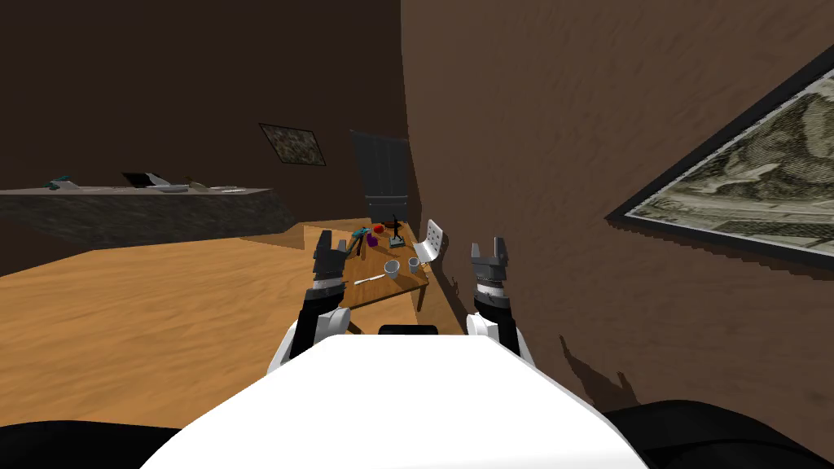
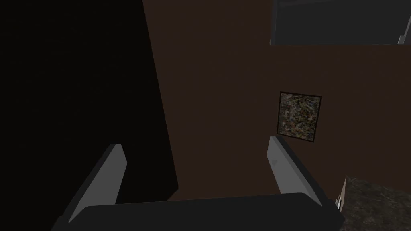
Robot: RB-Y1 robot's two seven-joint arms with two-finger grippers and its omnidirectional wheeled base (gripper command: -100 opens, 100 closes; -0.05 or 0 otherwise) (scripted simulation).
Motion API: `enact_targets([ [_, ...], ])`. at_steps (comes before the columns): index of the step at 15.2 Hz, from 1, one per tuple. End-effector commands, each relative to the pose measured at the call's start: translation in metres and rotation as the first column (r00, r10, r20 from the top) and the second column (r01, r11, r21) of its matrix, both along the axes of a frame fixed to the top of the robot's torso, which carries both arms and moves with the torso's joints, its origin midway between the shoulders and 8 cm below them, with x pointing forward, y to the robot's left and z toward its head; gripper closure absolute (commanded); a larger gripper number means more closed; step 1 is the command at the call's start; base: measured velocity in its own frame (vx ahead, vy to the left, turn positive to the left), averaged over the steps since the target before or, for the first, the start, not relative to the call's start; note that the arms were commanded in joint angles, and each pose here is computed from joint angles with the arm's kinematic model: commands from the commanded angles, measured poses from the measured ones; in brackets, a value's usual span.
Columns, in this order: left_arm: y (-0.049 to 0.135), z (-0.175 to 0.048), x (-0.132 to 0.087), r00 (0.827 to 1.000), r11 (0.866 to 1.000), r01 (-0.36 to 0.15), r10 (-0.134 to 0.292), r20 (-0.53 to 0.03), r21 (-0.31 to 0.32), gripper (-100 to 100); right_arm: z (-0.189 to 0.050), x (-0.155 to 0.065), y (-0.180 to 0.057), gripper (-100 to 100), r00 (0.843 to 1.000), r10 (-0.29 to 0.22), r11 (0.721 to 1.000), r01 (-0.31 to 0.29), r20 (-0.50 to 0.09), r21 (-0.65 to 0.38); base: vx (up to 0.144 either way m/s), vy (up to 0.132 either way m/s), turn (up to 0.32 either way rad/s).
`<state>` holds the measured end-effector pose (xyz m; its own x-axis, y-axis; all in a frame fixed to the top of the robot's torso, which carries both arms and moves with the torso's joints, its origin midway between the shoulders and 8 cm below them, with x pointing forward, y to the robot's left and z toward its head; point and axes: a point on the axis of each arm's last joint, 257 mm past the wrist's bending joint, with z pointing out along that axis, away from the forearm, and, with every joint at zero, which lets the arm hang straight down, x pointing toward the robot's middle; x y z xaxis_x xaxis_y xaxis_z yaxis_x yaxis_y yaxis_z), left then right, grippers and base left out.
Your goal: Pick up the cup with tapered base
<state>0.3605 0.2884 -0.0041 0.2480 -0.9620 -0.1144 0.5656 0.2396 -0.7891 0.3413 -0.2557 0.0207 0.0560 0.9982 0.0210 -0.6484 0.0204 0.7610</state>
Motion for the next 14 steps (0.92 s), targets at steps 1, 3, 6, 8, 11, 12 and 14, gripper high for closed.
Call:
enact_targets([
  [1,-0.003,-0.003,0.005,1.0,0.999,0.025,-0.025,-0.017,0.027,-100,0.0,0.0,0.0,0,1.0,0.0,1.0,0.0,0.0,0.0,-0.005,-0.005,-0.011],
  [3,-0.006,-0.006,0.009,0.999,0.998,0.044,-0.043,-0.033,0.042,-100,0.0,0.0,0.0,0,1.0,0.0,1.0,0.0,0.0,0.0,-0.012,-0.011,-0.015],
  [6,-0.008,-0.016,0.021,0.994,0.995,0.083,-0.078,-0.073,0.06,-100,0.0,0.0,0.0,0,1.0,0.0,1.0,0.0,0.0,0.0,-0.026,-0.025,-0.026],
  [8,-0.009,-0.022,0.029,0.991,0.993,0.1,-0.094,-0.098,0.06,-100,0.0,0.0,0.0,0,1.0,0.0,1.0,0.0,0.0,0.0,-0.03,-0.038,-0.044],
  [11,-0.008,-0.037,0.047,0.98,0.99,0.132,-0.123,-0.155,0.048,-100,0.0,0.0,0.0,0,1.0,0.0,1.0,0.0,0.0,0.0,-0.038,-0.05,-0.045],
  [12,-0.007,-0.045,0.057,0.973,0.989,0.144,-0.135,-0.186,0.036,-100,0.0,0.0,0.0,0,1.0,0.0,1.0,0.0,0.0,0.0,-0.039,-0.05,-0.042],
  [14,-0.005,-0.056,0.068,0.964,0.988,0.154,-0.146,-0.224,0.02,-100,0.0,0.0,0.0,0,1.0,0.0,1.0,0.0,0.0,0.0,-0.03,-0.041,-0.037],
])
